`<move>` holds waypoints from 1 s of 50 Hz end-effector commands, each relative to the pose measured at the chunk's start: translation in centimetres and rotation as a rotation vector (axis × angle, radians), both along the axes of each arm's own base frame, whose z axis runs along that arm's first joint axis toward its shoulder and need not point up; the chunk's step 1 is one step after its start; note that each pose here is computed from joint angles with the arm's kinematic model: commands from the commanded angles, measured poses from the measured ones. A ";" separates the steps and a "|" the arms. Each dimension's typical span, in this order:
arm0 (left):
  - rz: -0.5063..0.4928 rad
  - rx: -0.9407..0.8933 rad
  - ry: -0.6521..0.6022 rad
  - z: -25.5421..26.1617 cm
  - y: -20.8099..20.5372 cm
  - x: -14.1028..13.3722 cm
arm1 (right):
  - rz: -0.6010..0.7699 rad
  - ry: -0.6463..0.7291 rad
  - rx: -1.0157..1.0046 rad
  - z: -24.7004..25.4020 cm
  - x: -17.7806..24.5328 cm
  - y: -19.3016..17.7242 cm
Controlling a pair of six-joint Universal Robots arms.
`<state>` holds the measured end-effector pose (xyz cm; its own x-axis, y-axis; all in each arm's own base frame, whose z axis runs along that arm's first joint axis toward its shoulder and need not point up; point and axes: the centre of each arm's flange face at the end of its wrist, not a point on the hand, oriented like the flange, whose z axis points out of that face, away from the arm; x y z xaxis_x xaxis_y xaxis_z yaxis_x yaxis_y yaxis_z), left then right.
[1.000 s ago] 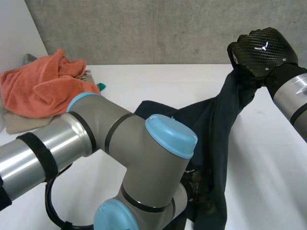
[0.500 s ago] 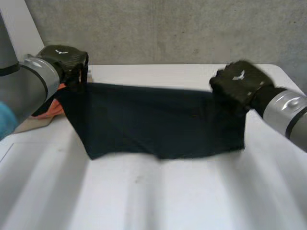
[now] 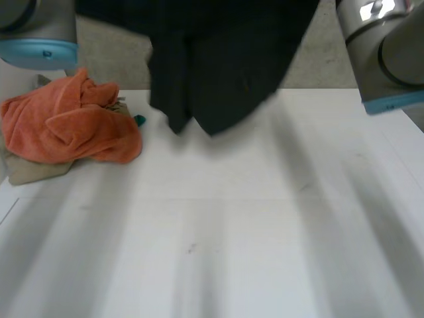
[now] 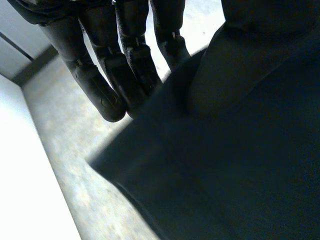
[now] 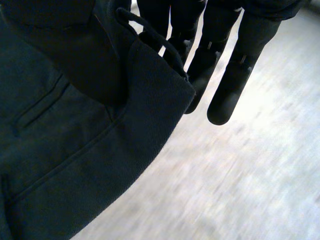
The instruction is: Fold the laundry.
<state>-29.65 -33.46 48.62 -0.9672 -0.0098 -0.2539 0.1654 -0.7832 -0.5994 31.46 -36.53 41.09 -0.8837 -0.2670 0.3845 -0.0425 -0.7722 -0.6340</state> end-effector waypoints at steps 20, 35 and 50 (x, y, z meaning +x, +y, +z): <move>-0.077 0.868 -0.391 -28.5 6.7 -1.3 | 0.128 0.628 0.642 -26.3 -0.4 4.2; -0.061 1.180 -0.559 -27.3 15.5 2.4 | 0.138 0.942 0.977 -23.8 -5.6 11.1; -0.191 1.365 -0.636 -26.4 19.3 3.3 | 0.093 1.075 1.039 -22.1 -9.3 13.2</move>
<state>-26.24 -13.95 21.76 -0.6644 0.6531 -0.3633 0.6346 0.2362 -0.7359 22.42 -22.50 19.51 -0.2640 -0.8798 0.3954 -0.8190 -0.0120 -0.5737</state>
